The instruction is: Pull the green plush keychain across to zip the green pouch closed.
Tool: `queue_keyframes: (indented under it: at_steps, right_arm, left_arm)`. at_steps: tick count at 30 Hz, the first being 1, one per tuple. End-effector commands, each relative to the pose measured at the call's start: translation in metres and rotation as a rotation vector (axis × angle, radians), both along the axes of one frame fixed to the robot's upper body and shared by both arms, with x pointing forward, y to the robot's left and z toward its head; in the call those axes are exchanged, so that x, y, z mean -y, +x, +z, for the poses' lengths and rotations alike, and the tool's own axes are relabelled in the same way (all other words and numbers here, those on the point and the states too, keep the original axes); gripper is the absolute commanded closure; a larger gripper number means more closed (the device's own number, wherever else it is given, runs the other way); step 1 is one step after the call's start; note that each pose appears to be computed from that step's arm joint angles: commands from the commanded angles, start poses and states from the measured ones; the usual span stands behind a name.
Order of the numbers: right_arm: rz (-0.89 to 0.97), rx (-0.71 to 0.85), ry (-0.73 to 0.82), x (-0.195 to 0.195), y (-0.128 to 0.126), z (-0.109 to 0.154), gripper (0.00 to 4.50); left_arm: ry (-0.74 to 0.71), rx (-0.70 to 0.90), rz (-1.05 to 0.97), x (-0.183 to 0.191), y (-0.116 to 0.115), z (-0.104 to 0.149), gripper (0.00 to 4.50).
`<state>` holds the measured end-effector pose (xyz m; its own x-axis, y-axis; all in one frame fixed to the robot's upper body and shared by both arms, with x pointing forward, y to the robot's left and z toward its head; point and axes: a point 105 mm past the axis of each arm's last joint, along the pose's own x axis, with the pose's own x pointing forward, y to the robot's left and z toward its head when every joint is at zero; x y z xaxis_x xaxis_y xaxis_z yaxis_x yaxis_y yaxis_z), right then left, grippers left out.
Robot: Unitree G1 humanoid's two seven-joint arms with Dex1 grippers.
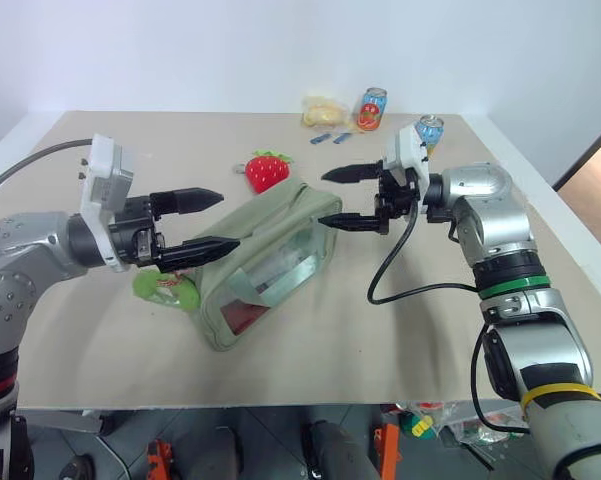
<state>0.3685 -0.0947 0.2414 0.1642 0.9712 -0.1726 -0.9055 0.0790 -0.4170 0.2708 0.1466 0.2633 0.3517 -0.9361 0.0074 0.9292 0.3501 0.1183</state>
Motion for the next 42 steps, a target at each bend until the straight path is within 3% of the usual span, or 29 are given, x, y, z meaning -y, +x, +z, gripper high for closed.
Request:
queue_keyframes:
  at_steps: [1, 8, 14, 22, 28, 33, 39, 42]
  right_arm:
    - [0.009, 0.025, -0.004, 0.002, 0.000, 0.001, 2.19]
    - [-0.029, 0.051, -0.008, 0.005, 0.008, -0.002, 4.45]
    - [-0.072, 0.074, 0.002, 0.013, 0.006, 0.007, 4.45]
    - [-0.233, 0.075, 0.011, 0.053, -0.028, 0.036, 4.45]
    - [-0.308, -0.015, 0.030, 0.054, -0.062, 0.020, 4.45]
    - [-0.342, 0.007, 0.039, 0.049, -0.062, -0.002, 4.45]
    - [-0.351, 0.045, 0.047, 0.049, -0.059, -0.009, 4.45]
    - [-0.346, 0.069, 0.033, 0.048, -0.058, -0.014, 4.45]
  left_arm:
    - [-0.007, 0.077, 0.021, -0.001, -0.006, 0.015, 0.00]
    - [-0.008, 0.085, 0.038, 0.000, -0.002, 0.016, 0.00]
    - [-0.013, 0.089, 0.046, 0.000, 0.004, 0.017, 0.00]
    - [-0.014, 0.080, 0.079, -0.009, 0.016, 0.011, 0.00]
    - [0.004, 0.083, 0.102, -0.013, 0.030, 0.001, 0.00]
    - [0.012, 0.128, 0.152, -0.016, 0.046, -0.004, 0.00]
    - [-0.004, 0.093, 0.254, -0.040, 0.059, -0.018, 0.00]
    - [-0.058, 0.073, 0.409, -0.063, 0.074, -0.025, 0.00]
